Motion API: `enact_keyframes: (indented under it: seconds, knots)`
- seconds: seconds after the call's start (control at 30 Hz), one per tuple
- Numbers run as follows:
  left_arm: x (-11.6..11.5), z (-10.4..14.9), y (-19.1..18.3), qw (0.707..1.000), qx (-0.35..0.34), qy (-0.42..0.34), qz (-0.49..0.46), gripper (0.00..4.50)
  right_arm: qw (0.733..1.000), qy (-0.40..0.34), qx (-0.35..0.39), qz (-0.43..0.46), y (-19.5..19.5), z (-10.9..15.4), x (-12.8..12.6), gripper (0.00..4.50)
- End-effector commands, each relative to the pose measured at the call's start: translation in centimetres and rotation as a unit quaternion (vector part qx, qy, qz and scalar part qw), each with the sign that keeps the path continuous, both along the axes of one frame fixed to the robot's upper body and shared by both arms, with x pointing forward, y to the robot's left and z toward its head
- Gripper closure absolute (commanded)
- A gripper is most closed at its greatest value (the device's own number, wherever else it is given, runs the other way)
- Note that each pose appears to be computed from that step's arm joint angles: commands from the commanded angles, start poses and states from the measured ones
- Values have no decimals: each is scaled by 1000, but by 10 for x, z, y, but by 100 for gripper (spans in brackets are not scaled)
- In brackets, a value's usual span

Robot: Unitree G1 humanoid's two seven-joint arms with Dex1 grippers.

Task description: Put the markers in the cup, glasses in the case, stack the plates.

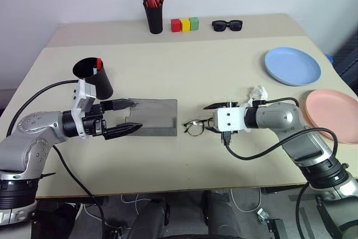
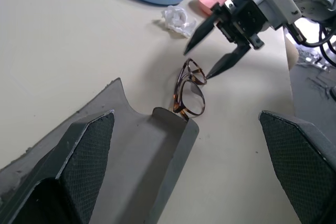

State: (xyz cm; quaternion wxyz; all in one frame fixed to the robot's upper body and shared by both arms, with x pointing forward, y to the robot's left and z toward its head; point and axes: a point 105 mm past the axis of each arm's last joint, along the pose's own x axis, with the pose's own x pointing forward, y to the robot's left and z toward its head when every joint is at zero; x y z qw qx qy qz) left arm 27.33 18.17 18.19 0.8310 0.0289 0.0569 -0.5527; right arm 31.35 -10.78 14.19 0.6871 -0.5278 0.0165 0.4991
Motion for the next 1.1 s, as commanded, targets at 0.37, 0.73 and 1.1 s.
enact_keyframes:
  seconds: [0.37,0.73,1.1]
  knots:
    - [-4,15,-5,1000,0,-26,-13,0,996,-68,-57,26,6,1,9,162]
    - [-4,9,-2,1000,1,-22,-9,0,993,-71,-87,41,7,-4,10,346]
    - [-3,9,0,1000,2,-18,-4,0,994,-68,-81,37,9,-1,10,446]
